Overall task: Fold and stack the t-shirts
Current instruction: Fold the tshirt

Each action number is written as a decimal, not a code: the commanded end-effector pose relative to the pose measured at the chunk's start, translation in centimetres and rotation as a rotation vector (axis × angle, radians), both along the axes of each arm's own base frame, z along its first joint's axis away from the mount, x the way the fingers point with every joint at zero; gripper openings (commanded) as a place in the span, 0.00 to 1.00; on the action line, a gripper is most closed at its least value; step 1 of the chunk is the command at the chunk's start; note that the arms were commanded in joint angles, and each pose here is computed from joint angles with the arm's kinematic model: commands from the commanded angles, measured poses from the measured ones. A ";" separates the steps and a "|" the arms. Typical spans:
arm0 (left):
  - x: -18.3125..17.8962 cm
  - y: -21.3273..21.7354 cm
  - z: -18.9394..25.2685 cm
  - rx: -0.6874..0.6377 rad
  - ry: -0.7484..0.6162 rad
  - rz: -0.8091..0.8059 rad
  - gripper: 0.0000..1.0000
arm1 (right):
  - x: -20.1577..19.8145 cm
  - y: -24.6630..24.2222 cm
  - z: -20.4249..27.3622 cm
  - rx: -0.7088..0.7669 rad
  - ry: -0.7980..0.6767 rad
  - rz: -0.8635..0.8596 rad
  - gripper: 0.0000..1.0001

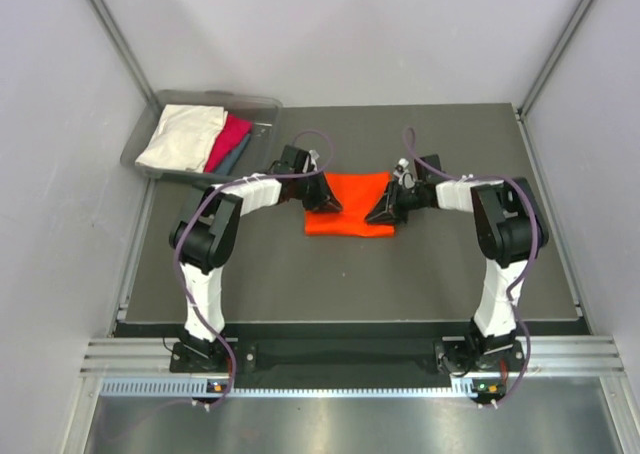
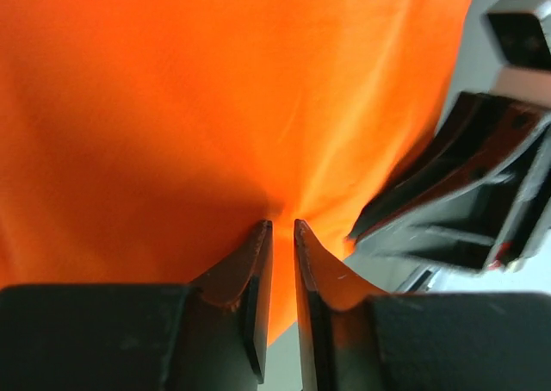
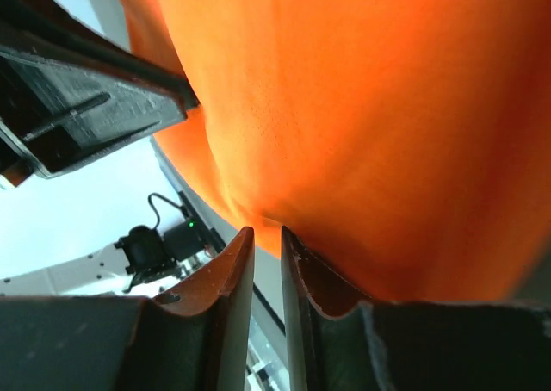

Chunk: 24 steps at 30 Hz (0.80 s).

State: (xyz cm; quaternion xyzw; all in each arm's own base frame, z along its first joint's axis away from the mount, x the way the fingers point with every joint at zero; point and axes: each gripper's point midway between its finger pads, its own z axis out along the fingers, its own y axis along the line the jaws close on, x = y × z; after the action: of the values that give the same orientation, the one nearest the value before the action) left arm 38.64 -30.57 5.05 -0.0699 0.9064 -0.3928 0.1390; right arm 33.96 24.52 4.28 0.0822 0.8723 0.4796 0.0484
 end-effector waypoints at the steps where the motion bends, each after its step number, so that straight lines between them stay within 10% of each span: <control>1: 0.1 -0.1 5.8 -0.007 -0.127 -0.031 0.23 | 2.9 -1.4 5.0 -0.041 -0.191 0.036 0.20; 7: -2.3 -1.3 9.1 -0.134 -0.131 -0.017 0.25 | -0.1 1.3 8.4 0.004 -0.246 0.113 0.23; 17: -3.4 3.6 -1.3 0.051 -0.008 -0.007 0.20 | -0.6 -2.6 1.6 0.029 -0.103 0.007 0.24; 24: -3.6 4.1 4.1 0.082 -0.109 -0.022 0.22 | -0.3 -5.5 6.2 -0.025 -0.194 0.017 0.26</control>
State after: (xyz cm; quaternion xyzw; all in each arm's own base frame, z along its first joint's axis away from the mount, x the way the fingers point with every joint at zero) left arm 34.45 -26.28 4.27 -0.0660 0.9238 -0.3526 0.1336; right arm 32.85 18.70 5.47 0.0946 0.8786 0.4624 0.0726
